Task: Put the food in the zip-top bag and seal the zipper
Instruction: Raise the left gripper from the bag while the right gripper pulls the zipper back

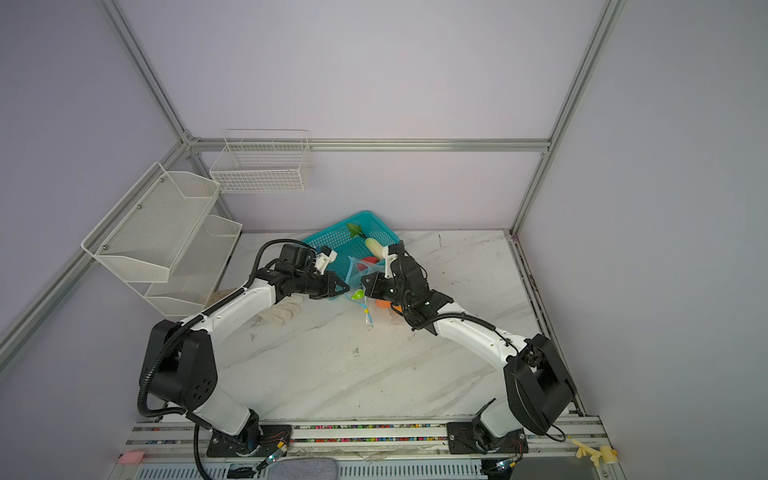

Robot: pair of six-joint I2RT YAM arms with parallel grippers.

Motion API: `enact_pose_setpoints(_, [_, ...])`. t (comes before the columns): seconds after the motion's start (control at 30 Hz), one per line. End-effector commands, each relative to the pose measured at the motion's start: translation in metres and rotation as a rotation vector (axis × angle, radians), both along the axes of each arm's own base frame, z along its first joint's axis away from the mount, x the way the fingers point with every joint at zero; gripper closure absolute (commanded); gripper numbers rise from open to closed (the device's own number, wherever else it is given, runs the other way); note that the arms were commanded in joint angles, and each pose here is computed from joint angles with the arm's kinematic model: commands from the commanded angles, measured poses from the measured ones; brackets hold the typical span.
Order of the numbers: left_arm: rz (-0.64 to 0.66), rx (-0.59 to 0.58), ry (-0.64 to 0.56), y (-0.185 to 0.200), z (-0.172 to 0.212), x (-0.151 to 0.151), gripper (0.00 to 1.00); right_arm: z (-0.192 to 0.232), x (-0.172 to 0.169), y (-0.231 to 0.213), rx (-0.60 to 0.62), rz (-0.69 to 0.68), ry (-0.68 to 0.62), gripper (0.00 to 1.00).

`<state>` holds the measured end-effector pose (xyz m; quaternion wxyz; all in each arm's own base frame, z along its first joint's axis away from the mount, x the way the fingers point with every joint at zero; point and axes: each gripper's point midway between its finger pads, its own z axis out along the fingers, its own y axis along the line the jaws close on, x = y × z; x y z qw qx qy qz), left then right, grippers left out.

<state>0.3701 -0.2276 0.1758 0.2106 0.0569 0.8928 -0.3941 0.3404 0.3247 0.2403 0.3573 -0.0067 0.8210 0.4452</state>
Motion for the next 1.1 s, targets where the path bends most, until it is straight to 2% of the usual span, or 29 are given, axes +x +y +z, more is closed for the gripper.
enact_pose_setpoints(0.0, [-0.019,-0.054,-0.046,-0.006,0.023,-0.007,0.97,0.021,0.004,-0.004,0.021,-0.021,-0.045,1.00])
enact_pose_setpoints(0.3, [-0.047,-0.094,-0.110,-0.023,0.060,-0.013,0.99,0.031,0.003,-0.015,0.016,-0.052,-0.064,1.00])
enact_pose_setpoints(0.53, [-0.064,-0.129,-0.179,-0.038,0.098,-0.017,0.99,0.037,0.008,-0.034,-0.031,-0.104,-0.094,1.00])
enact_pose_setpoints(0.57, [-0.066,-0.134,-0.184,-0.040,0.102,-0.018,0.99,0.050,0.005,-0.040,-0.020,-0.113,-0.120,1.00])
enact_pose_setpoints(1.07, [-0.086,-0.192,-0.274,-0.068,0.153,-0.002,0.99,0.082,0.008,-0.079,-0.102,-0.228,-0.212,1.00])
